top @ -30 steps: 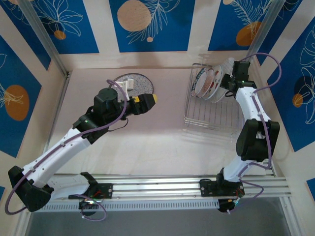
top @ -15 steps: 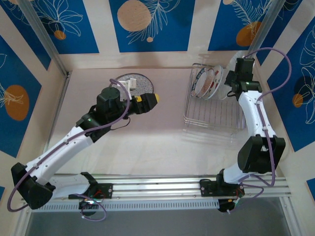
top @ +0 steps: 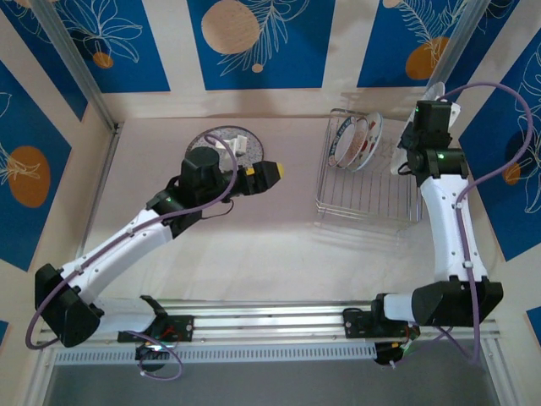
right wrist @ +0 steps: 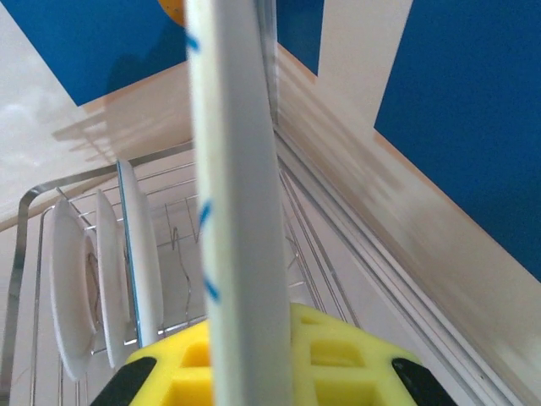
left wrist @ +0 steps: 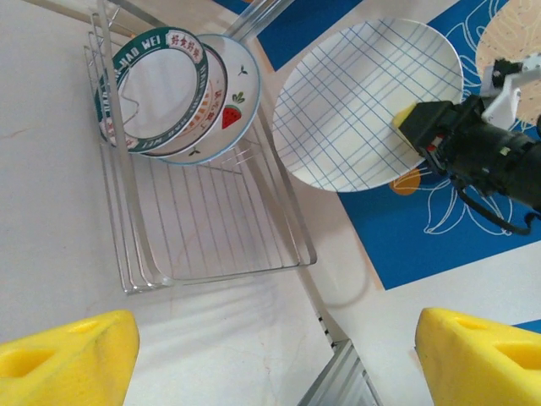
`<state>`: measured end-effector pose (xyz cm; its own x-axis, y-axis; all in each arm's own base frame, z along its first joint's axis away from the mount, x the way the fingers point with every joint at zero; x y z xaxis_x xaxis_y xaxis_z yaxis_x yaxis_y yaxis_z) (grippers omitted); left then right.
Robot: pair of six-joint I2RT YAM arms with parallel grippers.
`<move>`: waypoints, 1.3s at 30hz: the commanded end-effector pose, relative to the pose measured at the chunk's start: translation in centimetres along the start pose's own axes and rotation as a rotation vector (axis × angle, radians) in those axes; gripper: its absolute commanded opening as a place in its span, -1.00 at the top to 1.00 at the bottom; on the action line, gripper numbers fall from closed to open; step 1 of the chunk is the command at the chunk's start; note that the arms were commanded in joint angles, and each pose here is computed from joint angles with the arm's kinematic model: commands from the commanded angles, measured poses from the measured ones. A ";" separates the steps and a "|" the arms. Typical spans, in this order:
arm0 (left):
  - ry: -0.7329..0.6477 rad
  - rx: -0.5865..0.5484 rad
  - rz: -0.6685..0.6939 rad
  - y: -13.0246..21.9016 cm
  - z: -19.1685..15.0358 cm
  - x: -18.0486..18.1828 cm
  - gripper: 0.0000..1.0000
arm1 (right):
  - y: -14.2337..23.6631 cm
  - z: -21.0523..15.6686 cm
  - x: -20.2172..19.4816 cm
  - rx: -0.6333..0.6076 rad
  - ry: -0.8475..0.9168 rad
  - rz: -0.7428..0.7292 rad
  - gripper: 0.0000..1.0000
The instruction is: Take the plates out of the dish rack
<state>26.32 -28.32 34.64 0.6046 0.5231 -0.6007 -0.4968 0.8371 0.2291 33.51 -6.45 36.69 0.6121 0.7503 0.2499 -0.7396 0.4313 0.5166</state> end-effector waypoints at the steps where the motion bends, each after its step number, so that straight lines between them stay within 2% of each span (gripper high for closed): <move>1: 0.033 -0.025 -0.081 -0.4 1.0 -1.5 -0.70 | 3.9 2.1 -0.3 -0.069 -0.086 0.012 1.00; 13: 0.175 0.013 -0.145 -3.5 -0.3 -1.0 -0.70 | 11.3 1.0 -2.5 0.011 -0.163 0.057 1.00; 21: 0.307 0.075 -0.237 -7.2 -2.3 -1.7 -0.71 | 14.6 0.4 -3.4 0.083 -0.232 0.131 1.00; 28: 0.410 0.123 -0.345 -10.9 -4.2 -3.3 -0.69 | 16.0 -0.6 -2.4 0.183 -0.292 0.256 1.00; 31: 0.428 0.144 -0.331 -11.9 -5.1 -3.6 -0.65 | 16.4 -1.1 -1.4 0.227 -0.314 0.346 1.00; 39: 0.532 0.117 -0.416 -13.5 -5.2 -4.0 -0.57 | 16.8 -2.6 1.1 0.353 -0.342 0.541 1.00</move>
<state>27.28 -41.70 27.37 0.3122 0.1504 -0.9380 -0.2191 0.9722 0.0830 20.19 1.07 41.76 0.4212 0.6339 0.6486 -0.8217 -0.0360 0.5688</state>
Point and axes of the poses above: each hand's point on the last joint's axis, 136 mm out from that joint toward the fingers, its own y axis back along the fingers, its own x axis along the line the jaws close on, z = x × y, the point moved 4 cm from there along y, back along the fingers, and after that the axes turned 13 degrees about -y, right-handed, at the moved point
